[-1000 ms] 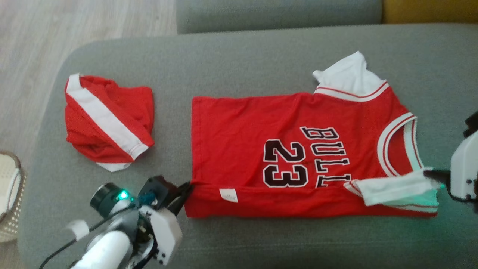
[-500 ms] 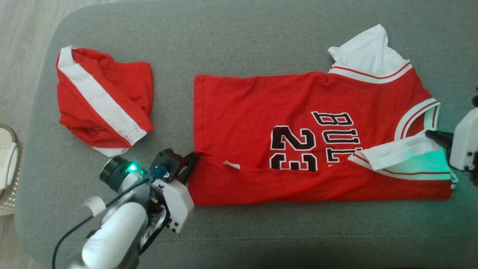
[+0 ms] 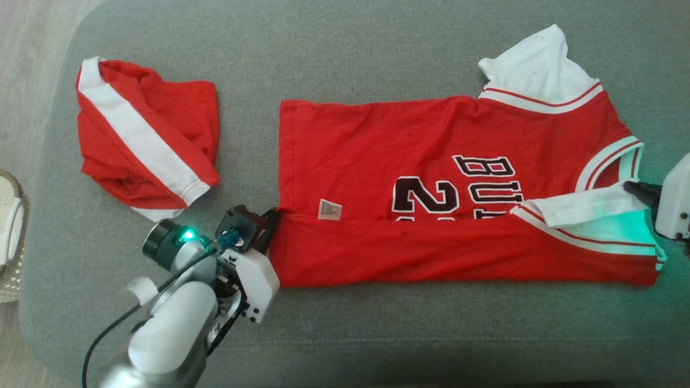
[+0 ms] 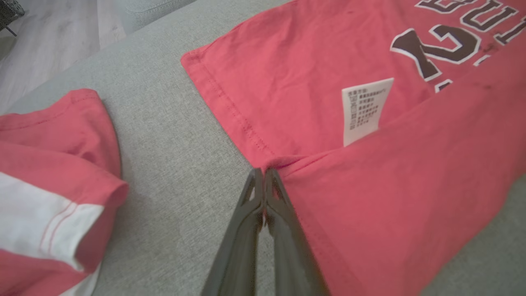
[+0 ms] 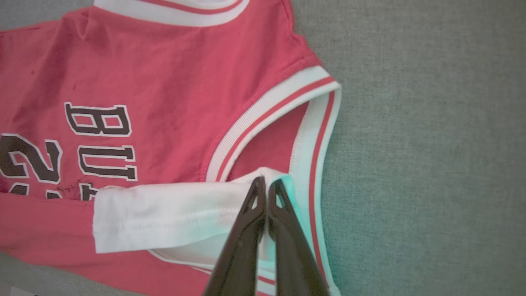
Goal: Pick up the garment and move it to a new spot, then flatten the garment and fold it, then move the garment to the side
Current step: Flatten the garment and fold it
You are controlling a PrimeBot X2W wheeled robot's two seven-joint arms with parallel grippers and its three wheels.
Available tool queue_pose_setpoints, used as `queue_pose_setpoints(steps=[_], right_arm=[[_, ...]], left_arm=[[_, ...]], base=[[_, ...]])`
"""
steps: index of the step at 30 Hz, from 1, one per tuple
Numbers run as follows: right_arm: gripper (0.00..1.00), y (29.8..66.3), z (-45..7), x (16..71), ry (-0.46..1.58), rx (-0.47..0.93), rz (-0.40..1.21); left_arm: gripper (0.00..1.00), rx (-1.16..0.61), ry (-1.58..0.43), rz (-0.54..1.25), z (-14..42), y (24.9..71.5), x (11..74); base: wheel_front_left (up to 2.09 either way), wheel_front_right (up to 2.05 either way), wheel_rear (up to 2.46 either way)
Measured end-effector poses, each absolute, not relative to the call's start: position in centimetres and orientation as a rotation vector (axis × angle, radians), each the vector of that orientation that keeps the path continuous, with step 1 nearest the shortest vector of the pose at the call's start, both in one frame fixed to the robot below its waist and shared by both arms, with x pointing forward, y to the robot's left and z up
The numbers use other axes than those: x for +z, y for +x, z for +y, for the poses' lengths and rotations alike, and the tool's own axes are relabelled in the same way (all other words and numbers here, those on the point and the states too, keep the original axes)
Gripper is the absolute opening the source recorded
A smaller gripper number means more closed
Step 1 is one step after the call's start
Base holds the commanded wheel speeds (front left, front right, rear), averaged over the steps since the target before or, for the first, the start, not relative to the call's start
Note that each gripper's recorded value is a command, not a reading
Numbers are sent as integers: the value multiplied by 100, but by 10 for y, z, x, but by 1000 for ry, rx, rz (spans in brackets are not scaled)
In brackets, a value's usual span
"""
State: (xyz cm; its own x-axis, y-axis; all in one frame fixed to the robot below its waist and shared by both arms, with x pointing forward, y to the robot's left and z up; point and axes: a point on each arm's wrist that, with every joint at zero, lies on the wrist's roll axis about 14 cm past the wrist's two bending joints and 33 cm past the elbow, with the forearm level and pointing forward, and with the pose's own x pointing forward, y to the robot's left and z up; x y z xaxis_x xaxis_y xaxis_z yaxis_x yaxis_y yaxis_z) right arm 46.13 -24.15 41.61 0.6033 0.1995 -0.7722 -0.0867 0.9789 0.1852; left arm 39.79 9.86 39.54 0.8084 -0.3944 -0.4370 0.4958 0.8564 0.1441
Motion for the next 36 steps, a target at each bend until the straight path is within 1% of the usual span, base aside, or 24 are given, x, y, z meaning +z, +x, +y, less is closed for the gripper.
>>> queue_pose_setpoints(steps=[2,3,4,6,7,10,14,17,20,24,27,30,33,36], right_arm=[[0,462,-241,414,133,165,912],[36,464,-242,414,134,161,905],[100,466,-242,415,137,159,890],[100,470,-243,418,139,154,867],[100,473,-244,420,142,150,849],[100,481,-247,430,155,132,772],[100,492,-247,452,166,114,625],[100,499,-235,481,188,138,471],[100,501,-221,518,208,172,287],[100,481,-216,542,140,188,114],[100,460,-215,544,157,165,32],[100,438,-211,541,151,145,-26],[100,417,-211,538,149,109,-72],[100,397,-212,528,149,69,-73]], left_arm=[[0,-476,255,403,98,400,395],[0,-476,254,408,97,400,393],[0,-474,254,413,97,400,392],[94,-465,251,411,97,401,390],[100,-455,249,400,97,403,391],[100,-386,215,335,103,413,405],[100,-265,142,208,118,429,434],[100,-188,75,94,123,438,467],[100,-139,15,9,124,436,493],[100,-93,-80,-84,124,419,523],[100,-35,-147,-135,133,404,538],[100,6,-166,-124,140,385,532],[100,1,-163,-80,137,364,516],[100,-11,-167,-16,132,349,494]], base=[[0,0,0],[0,0,0],[0,0,0],[0,0,0],[0,0,0],[0,0,0],[0,0,0],[0,0,0],[0,0,0],[0,0,0],[0,0,0],[0,0,0],[0,0,0],[0,0,0]])
